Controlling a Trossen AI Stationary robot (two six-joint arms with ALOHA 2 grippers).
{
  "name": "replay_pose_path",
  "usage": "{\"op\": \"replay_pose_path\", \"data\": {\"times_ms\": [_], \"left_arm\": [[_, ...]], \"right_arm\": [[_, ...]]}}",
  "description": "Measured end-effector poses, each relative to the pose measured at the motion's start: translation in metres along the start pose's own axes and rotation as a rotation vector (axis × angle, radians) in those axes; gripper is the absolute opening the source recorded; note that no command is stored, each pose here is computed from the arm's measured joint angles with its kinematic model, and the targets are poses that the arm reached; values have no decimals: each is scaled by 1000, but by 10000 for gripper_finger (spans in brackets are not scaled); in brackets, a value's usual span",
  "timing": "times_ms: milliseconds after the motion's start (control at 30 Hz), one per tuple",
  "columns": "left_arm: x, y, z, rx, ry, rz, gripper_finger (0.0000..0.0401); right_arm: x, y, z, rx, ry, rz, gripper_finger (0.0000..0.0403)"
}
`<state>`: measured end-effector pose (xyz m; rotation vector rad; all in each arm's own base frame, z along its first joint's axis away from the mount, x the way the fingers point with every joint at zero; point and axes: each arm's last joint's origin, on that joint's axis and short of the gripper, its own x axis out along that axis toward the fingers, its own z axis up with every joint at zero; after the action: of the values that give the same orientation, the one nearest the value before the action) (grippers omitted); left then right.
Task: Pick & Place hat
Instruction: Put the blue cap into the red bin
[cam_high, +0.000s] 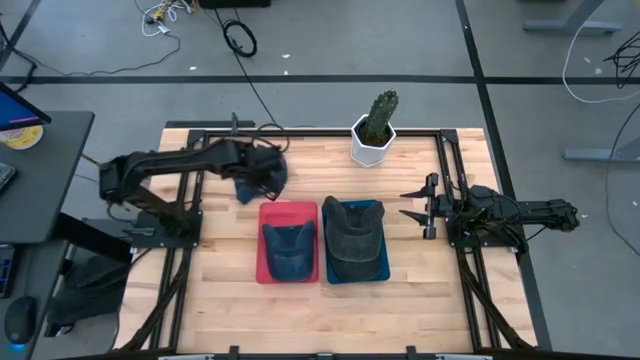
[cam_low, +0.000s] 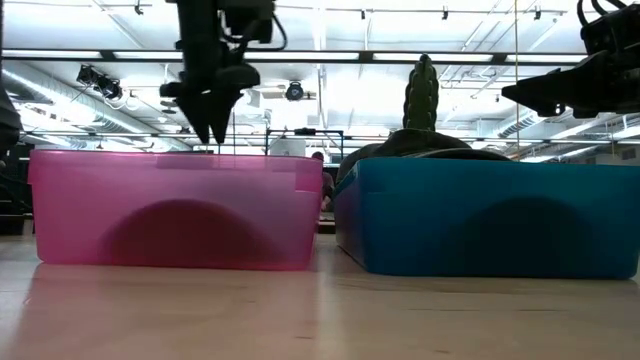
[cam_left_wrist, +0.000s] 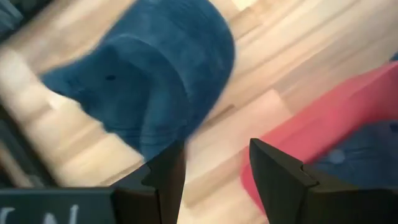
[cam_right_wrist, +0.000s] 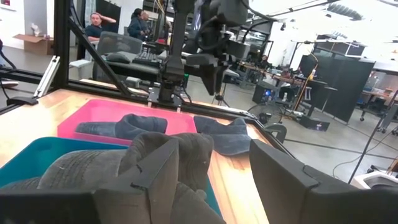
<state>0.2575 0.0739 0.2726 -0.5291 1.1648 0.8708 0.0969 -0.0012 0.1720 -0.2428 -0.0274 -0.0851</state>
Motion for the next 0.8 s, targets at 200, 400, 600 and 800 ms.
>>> {"op": "replay_pose_path", "data": {"times_ms": [200,400,600,800], "left_arm": [[15,19,-13,-151,-46,-28,181],[34,32,-6,-232,-78,-40,181],[46,49,5,-291,-113,-40,181],[65,62,9,-361,-138,-70,181]], "right_arm": [[0,0,0,0,-1,0,201],[0,0,0,0,-1,0,201],[0,0,0,0,-2,0,201],[0,0,0,0,-2,0,201]]}}
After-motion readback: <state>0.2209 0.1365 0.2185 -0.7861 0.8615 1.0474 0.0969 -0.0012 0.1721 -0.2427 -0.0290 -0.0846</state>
